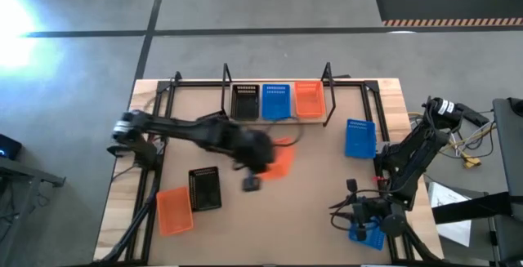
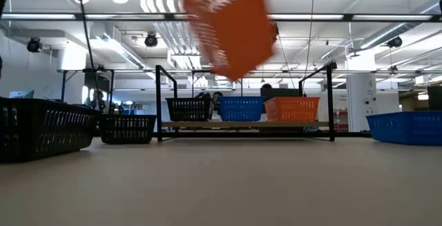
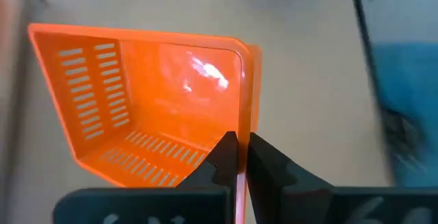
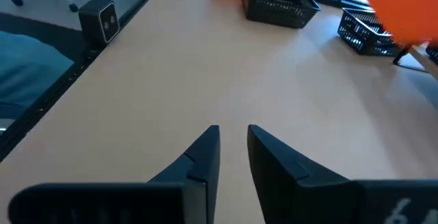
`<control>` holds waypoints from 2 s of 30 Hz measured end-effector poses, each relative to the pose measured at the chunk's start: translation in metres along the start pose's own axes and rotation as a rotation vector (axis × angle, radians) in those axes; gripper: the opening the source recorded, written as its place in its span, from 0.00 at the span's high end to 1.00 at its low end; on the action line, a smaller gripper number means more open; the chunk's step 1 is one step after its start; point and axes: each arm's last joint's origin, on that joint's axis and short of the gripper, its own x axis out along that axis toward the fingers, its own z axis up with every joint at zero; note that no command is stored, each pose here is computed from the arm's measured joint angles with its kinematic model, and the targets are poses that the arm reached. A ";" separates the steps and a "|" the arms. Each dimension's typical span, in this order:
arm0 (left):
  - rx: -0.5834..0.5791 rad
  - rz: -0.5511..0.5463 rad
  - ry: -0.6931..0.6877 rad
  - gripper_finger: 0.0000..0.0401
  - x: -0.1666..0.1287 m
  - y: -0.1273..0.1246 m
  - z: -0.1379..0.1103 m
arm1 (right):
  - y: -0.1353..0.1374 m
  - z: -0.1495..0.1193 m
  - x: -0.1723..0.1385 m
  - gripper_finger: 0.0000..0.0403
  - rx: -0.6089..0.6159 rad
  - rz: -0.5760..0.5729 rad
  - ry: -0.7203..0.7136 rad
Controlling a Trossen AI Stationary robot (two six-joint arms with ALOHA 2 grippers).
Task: Stack baskets on shelf by color
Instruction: Stack the top orange bin on the orange bin on the shelf, then stack the bottom blue bin on the blue bin on the shelf
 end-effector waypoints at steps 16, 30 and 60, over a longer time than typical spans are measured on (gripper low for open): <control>0.197 0.583 -0.152 1.00 0.103 0.136 0.080 | 0.001 -0.005 -0.004 0.87 0.099 0.003 0.025; 0.201 0.611 -0.080 1.00 0.130 0.167 0.066 | 0.001 -0.005 -0.004 0.87 0.096 -0.018 0.014; 0.206 0.528 -0.009 0.79 0.064 0.101 0.066 | -0.004 -0.013 -0.004 0.87 0.077 -0.066 0.008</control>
